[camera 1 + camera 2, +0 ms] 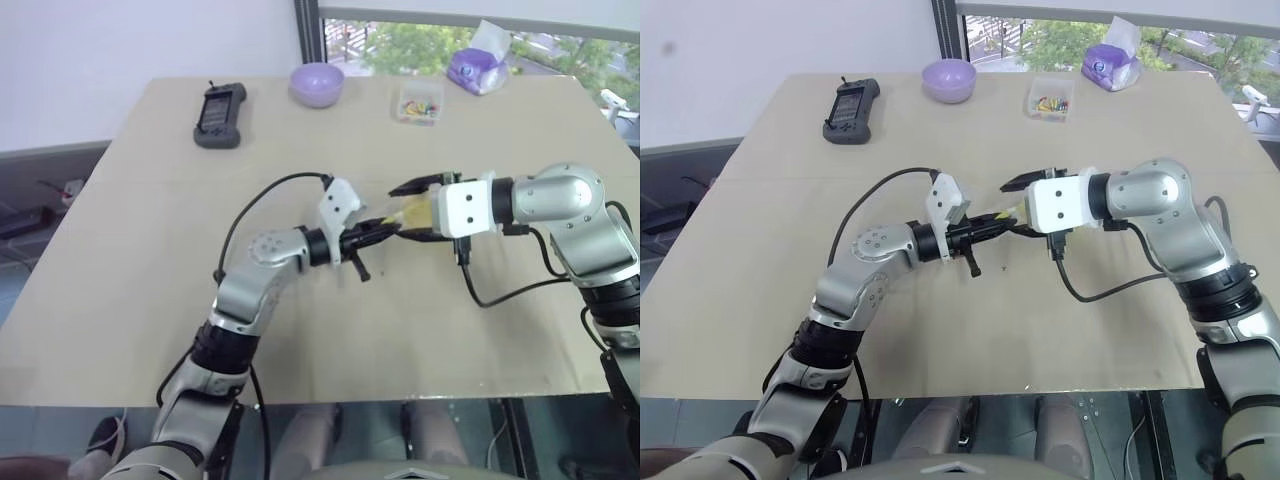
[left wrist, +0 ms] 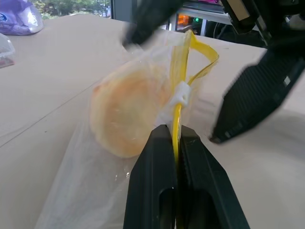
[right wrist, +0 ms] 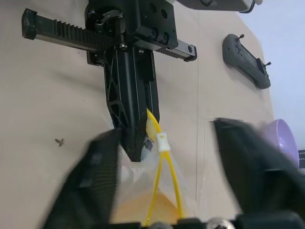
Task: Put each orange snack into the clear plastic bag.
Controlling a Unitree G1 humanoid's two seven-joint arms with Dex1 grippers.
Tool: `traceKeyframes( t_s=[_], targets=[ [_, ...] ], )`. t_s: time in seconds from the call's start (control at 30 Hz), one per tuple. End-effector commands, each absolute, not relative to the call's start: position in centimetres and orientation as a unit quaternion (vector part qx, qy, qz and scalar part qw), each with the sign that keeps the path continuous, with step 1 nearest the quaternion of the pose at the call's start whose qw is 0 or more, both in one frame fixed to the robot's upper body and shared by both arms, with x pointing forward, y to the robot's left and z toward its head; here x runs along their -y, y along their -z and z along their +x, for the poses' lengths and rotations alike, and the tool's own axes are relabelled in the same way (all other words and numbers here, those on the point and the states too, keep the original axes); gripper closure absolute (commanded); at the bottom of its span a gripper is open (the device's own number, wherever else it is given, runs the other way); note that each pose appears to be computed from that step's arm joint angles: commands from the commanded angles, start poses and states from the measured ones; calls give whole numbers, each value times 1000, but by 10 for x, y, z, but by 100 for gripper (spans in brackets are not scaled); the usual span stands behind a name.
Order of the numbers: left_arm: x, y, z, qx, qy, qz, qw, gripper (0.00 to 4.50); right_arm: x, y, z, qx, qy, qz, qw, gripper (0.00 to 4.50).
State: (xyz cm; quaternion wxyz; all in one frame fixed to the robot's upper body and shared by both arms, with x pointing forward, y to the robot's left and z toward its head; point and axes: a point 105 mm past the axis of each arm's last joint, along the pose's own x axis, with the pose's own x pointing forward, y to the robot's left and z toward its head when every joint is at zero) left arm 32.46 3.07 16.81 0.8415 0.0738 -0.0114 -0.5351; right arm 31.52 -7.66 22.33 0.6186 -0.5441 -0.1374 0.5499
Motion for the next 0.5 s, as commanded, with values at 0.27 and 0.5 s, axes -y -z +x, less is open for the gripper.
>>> traceKeyframes(
  t_s=[0.27, 0.5],
  targets=[
    [-28, -177, 322, 32, 538, 82, 838, 450, 73, -243, 312, 175, -534, -548, 620, 139],
    [-28, -177, 321, 32, 539, 85, 837, 450, 73, -242, 313, 173, -531, -550, 621, 176]
  ],
)
